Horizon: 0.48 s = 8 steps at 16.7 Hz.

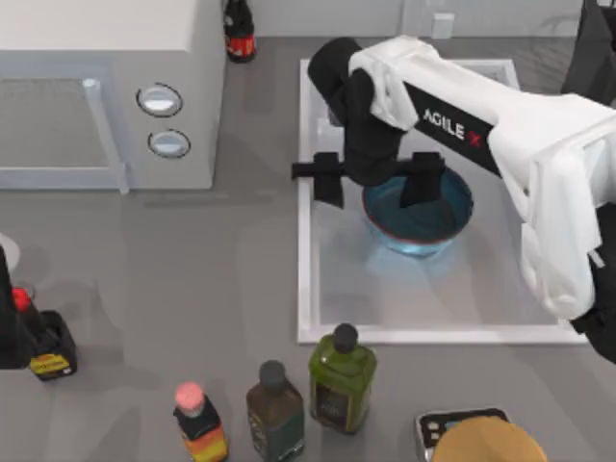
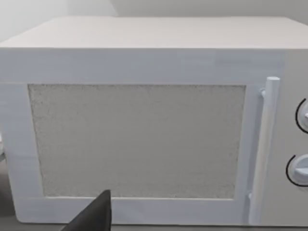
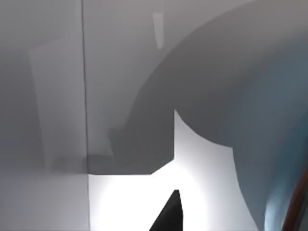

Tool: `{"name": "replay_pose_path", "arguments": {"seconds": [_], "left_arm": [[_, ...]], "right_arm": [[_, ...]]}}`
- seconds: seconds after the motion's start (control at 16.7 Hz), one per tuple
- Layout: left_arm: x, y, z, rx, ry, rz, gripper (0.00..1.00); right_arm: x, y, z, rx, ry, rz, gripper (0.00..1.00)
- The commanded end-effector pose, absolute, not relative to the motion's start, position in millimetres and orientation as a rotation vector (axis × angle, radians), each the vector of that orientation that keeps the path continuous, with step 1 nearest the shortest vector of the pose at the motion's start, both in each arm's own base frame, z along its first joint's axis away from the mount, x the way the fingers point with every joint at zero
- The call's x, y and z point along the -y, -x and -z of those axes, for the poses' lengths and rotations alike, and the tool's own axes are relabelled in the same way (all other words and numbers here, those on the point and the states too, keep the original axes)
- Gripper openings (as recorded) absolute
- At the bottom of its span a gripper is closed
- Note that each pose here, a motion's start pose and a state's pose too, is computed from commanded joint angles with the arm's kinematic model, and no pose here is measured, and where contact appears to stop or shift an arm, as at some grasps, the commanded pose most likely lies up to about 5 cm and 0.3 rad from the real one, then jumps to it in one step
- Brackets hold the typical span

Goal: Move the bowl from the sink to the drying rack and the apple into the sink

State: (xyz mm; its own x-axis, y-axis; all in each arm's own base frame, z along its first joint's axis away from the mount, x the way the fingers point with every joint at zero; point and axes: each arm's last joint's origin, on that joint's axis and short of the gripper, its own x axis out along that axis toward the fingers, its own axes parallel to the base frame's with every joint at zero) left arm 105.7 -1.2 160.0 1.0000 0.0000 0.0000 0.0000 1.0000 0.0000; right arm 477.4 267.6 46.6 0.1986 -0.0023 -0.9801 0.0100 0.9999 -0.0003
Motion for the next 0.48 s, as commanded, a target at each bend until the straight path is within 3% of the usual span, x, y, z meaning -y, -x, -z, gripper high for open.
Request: {"name": "replay_pose_path", "arguments": {"seconds": [0.48], "left_arm": [[1.2,-105.7,-160.0,0.0,0.0,0.0,1.0]], "right_arm": [[-267.6,-477.4,-46.6,-1.371,-0.007,0.009,0.4]]}}
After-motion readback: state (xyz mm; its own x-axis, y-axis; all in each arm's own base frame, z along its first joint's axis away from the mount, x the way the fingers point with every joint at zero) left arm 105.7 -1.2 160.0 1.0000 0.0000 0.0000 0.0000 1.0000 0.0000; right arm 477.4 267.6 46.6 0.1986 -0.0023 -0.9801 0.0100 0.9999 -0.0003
